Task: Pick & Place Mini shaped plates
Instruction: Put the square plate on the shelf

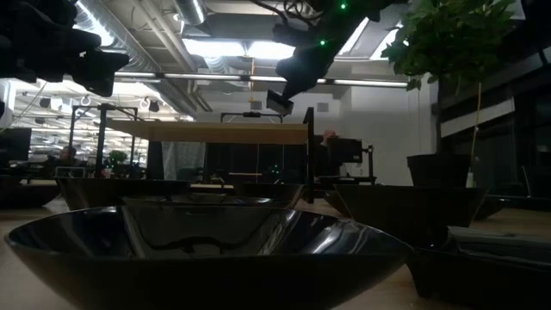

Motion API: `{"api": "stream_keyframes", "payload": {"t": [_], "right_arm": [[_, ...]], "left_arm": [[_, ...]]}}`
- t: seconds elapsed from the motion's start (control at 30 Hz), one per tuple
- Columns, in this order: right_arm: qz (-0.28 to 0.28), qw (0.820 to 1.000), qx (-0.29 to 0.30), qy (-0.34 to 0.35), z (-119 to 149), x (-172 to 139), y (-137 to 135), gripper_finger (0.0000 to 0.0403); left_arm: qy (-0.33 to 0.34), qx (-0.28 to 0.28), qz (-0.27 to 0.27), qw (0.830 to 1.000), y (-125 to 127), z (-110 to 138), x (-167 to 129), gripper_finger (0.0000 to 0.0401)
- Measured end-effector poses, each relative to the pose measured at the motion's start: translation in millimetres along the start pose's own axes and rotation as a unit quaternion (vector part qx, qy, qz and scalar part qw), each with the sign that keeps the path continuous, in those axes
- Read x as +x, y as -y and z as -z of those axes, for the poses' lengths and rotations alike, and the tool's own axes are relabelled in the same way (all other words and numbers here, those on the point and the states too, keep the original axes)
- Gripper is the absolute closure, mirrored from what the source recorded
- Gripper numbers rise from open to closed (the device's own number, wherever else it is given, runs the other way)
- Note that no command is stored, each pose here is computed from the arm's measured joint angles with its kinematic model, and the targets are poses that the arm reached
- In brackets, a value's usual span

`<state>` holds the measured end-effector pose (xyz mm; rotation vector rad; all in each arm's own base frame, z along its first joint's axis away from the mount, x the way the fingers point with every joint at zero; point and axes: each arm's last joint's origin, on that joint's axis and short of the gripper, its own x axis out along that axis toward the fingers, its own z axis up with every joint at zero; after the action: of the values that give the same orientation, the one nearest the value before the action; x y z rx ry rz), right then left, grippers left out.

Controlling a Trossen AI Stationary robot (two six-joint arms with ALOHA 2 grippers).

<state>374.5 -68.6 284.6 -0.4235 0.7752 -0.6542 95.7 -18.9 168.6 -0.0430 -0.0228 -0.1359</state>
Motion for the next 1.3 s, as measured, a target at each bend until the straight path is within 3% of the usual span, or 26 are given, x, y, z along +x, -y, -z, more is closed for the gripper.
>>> {"api": "stream_keyframes", "payload": {"t": [0.67,0.87,1.3], "right_arm": [[-0.009,1.0,-0.009,-0.023,6,6,3,0.0396],[-0.048,0.999,0.0,-0.022,9,10,6,0.0395],[-0.062,0.998,0.015,-0.029,13,16,14,0.0394]], "left_arm": [[0.0,0.0,0.0,1.0,0,0,0,0.0193],[0.0,0.0,0.0,1.0,0,0,0,0.0193],[0.0,0.0,0.0,1.0,0,0,0,0.0193]]}}
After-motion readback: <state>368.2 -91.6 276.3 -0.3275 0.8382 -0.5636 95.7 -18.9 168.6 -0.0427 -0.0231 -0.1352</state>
